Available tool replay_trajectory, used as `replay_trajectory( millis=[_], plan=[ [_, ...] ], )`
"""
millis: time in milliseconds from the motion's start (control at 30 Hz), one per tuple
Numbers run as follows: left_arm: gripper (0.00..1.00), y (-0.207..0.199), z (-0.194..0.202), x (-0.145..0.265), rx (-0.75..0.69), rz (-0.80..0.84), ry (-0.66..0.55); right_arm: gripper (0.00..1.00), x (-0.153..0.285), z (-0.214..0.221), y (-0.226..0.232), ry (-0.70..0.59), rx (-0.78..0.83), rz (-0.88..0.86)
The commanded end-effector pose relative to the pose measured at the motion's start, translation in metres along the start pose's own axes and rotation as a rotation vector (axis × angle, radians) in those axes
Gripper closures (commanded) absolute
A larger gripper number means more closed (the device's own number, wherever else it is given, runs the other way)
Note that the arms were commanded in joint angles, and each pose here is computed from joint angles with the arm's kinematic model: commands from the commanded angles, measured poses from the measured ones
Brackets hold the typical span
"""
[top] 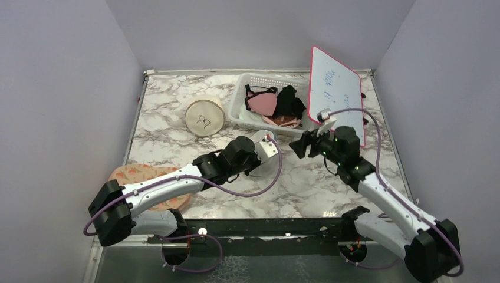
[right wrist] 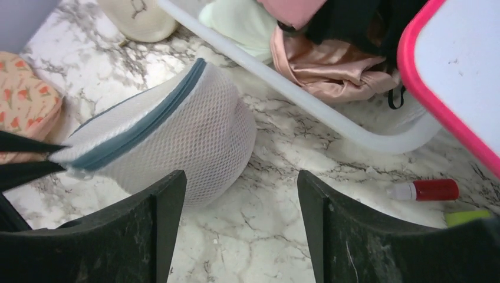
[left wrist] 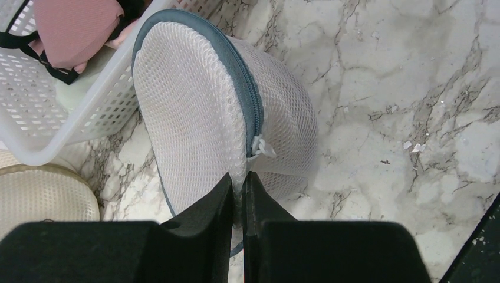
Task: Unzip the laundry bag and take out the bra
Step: Unzip the laundry bag at the center of the board.
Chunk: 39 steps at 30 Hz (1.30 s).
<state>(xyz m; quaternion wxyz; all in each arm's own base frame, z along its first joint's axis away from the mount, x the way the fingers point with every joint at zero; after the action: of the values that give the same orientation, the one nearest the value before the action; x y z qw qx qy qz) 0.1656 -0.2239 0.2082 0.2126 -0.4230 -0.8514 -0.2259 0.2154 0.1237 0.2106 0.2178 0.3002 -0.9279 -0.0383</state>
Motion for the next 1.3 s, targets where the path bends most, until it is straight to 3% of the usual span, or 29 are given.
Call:
replay_trajectory(
  millis=[0, 167, 333, 667, 867, 1267],
  plan=[
    [1.00, -0.003, -0.010, 0.000, 0.066, 0.087, -0.013, 0.35, 0.010, 0.009, 0.017, -0.342, 0.185, -0.157],
    [1.00, -0.002, -0.010, -0.003, 0.079, 0.098, 0.001, 0.40, 0.016, 0.050, 0.058, -0.490, 0.505, -0.382],
    [1.00, 0.000, -0.009, -0.003, 0.085, 0.096, 0.004, 0.40, 0.011, 0.067, 0.074, -0.534, 0.579, -0.360],
    [1.00, -0.001, -0.008, -0.005, 0.091, 0.112, 0.013, 0.58, -0.010, 0.065, 0.094, -0.644, 0.600, -0.200],
    [1.00, -0.002, -0.007, -0.008, 0.094, 0.128, 0.026, 0.57, -0.016, 0.072, 0.100, -0.669, 0.525, -0.072],
    [1.00, -0.005, -0.006, -0.011, 0.096, 0.163, 0.034, 0.62, -0.026, 0.075, 0.106, -0.680, 0.469, -0.012]
  ],
)
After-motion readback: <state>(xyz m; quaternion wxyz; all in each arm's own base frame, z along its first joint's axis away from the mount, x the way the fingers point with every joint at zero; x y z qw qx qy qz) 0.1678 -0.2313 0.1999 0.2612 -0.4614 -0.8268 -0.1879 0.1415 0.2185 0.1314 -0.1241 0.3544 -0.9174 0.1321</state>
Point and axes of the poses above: each gripper's point midway between its finger pads, its own x axis back along the fingers, its own y axis along the line the jaws close on, z = x × y, the point moved 10 cm from there along x, back along the fingers, and after that the axes turned 5 degrees about x, right-handed, at the moved point
